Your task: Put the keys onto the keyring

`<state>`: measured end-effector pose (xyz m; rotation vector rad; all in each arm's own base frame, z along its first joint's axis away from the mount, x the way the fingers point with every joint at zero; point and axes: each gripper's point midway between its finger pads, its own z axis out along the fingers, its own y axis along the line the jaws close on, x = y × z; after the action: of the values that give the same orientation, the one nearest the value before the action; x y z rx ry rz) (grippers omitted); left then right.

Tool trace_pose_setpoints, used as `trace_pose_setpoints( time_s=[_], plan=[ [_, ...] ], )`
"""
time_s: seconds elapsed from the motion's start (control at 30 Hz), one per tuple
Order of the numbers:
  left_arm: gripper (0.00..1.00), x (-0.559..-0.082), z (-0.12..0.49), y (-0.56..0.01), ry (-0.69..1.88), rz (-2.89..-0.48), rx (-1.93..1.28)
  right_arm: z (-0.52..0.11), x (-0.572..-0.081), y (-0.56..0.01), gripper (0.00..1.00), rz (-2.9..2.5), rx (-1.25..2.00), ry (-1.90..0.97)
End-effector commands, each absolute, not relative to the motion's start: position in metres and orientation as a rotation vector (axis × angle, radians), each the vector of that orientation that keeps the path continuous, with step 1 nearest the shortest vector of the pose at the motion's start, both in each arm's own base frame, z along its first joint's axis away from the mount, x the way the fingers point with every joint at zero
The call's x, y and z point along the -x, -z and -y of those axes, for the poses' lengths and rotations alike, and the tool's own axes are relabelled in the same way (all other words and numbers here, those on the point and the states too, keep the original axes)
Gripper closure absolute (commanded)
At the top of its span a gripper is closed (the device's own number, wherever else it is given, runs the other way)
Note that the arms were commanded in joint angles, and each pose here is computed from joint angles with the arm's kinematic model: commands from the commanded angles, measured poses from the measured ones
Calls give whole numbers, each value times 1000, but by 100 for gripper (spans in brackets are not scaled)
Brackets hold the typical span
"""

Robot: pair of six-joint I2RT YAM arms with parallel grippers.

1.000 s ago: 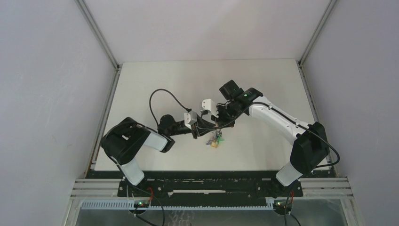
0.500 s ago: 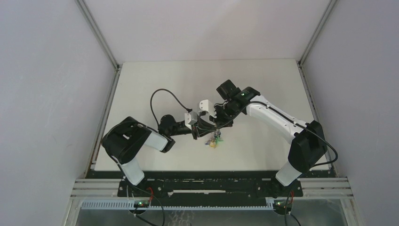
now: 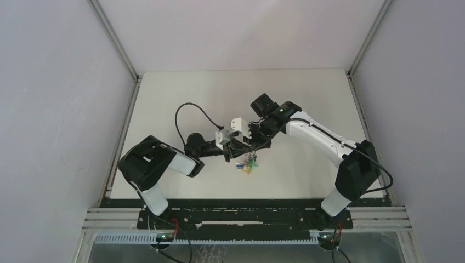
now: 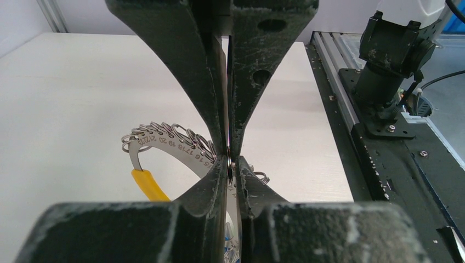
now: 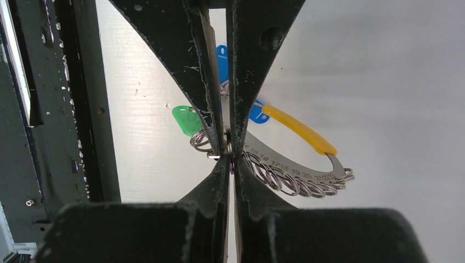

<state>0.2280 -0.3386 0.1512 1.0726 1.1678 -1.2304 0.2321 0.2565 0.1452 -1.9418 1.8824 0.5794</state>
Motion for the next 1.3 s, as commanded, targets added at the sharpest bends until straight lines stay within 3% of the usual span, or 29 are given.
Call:
trace_pose_setpoints(
  time_s=[0.0, 0.1, 0.23, 0.4, 0.53, 0.7, 1.27],
  plan=[
    [87, -226, 348, -171, 1249, -1076, -1095, -275, -245, -169, 100, -1758, 1921, -559],
    [88, -227, 349, -170, 1249, -1077, -1096, -275, -245, -171, 100, -1753, 1917, -558],
    [100, -228, 349, -170, 1244, -1081, -1090, -276, -243, -174, 100, -1737, 1916, -571],
    [100, -231, 343, -174, 1208, -1083, -1060, -270, -245, -178, 100, -1733, 1869, -592],
    [100, -234, 338, -178, 1171, -1077, -1041, -259, -241, -187, 87, -1703, 1777, -662],
    [100, -237, 334, -184, 1150, -1075, -1016, -250, -235, -193, 78, -1611, 1664, -774],
    [100, -237, 332, -190, 1141, -1068, -1000, -255, -245, -176, 76, -1501, 1505, -897]
  ],
)
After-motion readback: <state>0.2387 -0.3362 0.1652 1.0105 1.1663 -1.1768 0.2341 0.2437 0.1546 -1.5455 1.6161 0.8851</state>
